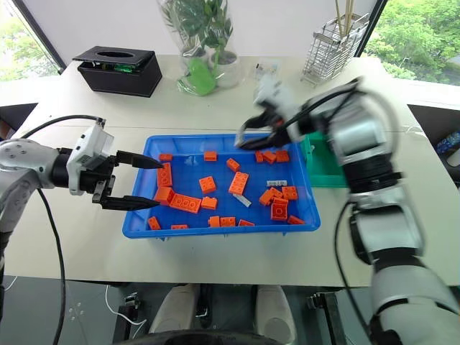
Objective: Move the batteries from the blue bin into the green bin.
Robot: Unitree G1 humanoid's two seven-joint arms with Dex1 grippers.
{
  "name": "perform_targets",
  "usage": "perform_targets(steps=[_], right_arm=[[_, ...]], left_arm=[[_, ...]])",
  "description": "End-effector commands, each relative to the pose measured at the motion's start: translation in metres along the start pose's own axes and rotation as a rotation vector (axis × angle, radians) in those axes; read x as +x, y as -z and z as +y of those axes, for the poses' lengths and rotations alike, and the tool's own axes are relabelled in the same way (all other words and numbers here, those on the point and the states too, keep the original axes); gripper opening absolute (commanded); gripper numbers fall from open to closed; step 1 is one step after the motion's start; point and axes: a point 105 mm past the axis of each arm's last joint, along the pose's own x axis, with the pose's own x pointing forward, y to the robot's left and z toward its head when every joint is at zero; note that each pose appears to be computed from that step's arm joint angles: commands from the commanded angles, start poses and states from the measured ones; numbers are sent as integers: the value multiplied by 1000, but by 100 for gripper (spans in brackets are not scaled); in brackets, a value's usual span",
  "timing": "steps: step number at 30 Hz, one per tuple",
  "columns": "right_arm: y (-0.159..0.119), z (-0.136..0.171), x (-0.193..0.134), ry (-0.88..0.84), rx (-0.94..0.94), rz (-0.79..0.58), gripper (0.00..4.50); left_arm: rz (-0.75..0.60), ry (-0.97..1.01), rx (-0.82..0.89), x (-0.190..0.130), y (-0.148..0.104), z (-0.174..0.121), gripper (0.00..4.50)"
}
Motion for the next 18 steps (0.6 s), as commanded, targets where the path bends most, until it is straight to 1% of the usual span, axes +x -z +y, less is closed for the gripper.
perform_targets(steps=[1,4,5,7,9,10,11,12,15,17,18], right_arm=[[16,-14,-42,133,8,55,223],[38,-23,-63,226,33,127,223],[55,-29,-72,288,72,164,223],[80,-32,-84,355,128,216,223],[92,-34,-85,389,137,234,330],[94,-37,-85,412,140,234,372],[95,-40,-85,433,143,231,430],[94,-44,-85,453,136,231,446],[86,-48,-83,461,98,217,446],[67,-44,-74,421,93,155,446],[54,-36,-63,366,89,119,446]], left_arm=[[-9,1,50,2,-7,4,450],[-17,8,60,5,-8,5,450],[-22,10,64,6,-9,6,450],[-29,12,71,8,-11,8,450],[-33,16,74,9,-12,9,450],[-34,19,76,9,-12,9,450],[-35,21,78,10,-13,9,450],[-36,23,80,10,-14,9,450],[-37,24,84,10,-16,9,450],[-37,24,85,10,-17,9,450],[-36,24,85,9,-17,9,450]])
